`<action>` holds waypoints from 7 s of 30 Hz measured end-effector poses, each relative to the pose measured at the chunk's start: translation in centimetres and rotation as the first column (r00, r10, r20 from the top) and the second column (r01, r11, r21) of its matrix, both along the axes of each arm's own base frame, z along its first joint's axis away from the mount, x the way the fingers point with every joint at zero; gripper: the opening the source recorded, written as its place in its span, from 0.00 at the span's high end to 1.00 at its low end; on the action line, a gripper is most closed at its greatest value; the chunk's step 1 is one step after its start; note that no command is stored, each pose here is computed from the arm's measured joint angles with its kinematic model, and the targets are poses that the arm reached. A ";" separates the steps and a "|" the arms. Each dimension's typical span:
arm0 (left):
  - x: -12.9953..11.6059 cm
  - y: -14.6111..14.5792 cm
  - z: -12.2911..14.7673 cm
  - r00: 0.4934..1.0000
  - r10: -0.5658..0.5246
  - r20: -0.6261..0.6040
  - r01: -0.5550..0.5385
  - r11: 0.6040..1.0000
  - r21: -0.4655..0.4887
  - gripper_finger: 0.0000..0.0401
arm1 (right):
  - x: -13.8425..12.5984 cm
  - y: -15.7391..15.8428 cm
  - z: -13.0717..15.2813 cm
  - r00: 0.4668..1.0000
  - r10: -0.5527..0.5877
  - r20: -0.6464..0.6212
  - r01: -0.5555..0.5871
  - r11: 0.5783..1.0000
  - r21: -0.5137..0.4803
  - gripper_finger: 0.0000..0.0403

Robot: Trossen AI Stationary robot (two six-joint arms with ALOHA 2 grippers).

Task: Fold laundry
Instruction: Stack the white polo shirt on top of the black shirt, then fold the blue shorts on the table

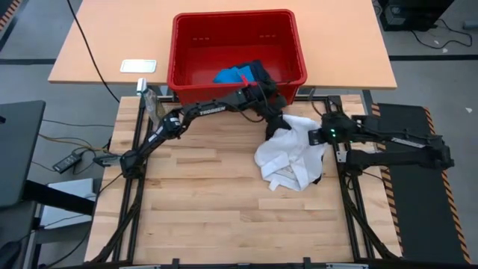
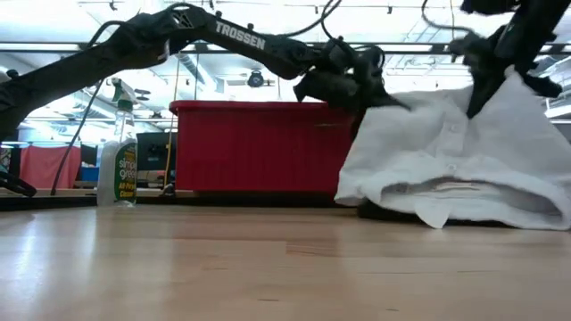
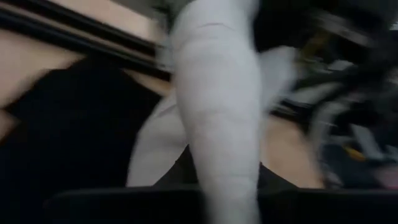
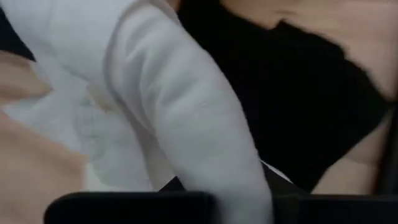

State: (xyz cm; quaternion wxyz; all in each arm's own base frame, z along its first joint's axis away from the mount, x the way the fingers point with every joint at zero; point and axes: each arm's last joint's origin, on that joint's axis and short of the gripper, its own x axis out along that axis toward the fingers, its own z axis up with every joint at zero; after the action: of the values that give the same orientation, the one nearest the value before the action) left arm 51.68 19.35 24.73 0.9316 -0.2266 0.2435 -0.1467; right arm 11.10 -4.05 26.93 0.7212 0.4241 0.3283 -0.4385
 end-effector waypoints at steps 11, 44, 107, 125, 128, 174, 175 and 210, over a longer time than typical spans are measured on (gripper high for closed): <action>0.3 3.7 -3.9 0.959 0.280 -0.044 -0.272 0.953 0.137 0.90 | 3.0 -3.9 -2.8 0.942 -0.118 -0.315 0.068 0.984 -0.165 0.77; -3.2 3.7 3.8 0.995 0.024 0.093 -0.042 0.980 0.193 0.50 | 3.2 -2.4 0.6 0.997 0.005 0.081 0.016 0.968 -0.251 0.45; -7.6 -5.4 11.0 0.938 0.276 -0.210 -0.148 0.866 0.478 0.52 | 4.8 -2.5 -8.2 0.896 0.203 0.396 0.012 0.878 -0.479 0.51; -17.9 7.9 12.8 0.594 0.737 -0.322 -0.604 0.674 0.426 0.52 | 8.0 -2.9 1.7 0.618 0.511 0.598 -0.049 0.784 -0.619 0.52; -19.0 9.9 11.7 0.549 0.751 -0.367 -0.619 0.660 0.426 0.52 | 9.4 -4.4 3.8 0.701 0.474 0.533 -0.033 0.768 -0.640 0.52; -21.3 18.4 1.5 0.607 0.569 -0.555 -0.469 0.820 0.328 0.52 | 22.7 -38.4 -9.3 0.885 0.460 -0.065 -0.463 0.862 -0.204 0.30; -21.3 18.4 1.5 0.607 0.570 -0.553 -0.470 0.819 0.329 0.52 | 22.7 -38.4 -9.4 0.884 0.462 -0.067 -0.465 0.860 -0.208 0.34; -31.6 -7.1 29.6 0.605 0.788 0.115 -0.779 0.555 0.292 0.52 | 18.0 -16.3 22.7 0.433 0.893 0.122 -0.554 0.370 -0.746 0.95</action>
State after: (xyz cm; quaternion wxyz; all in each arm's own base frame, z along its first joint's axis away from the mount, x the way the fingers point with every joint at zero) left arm 20.06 12.22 54.30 0.9188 -0.1628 0.1506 0.3265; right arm 29.12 -20.37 49.66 0.9903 0.0672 0.1214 -0.0032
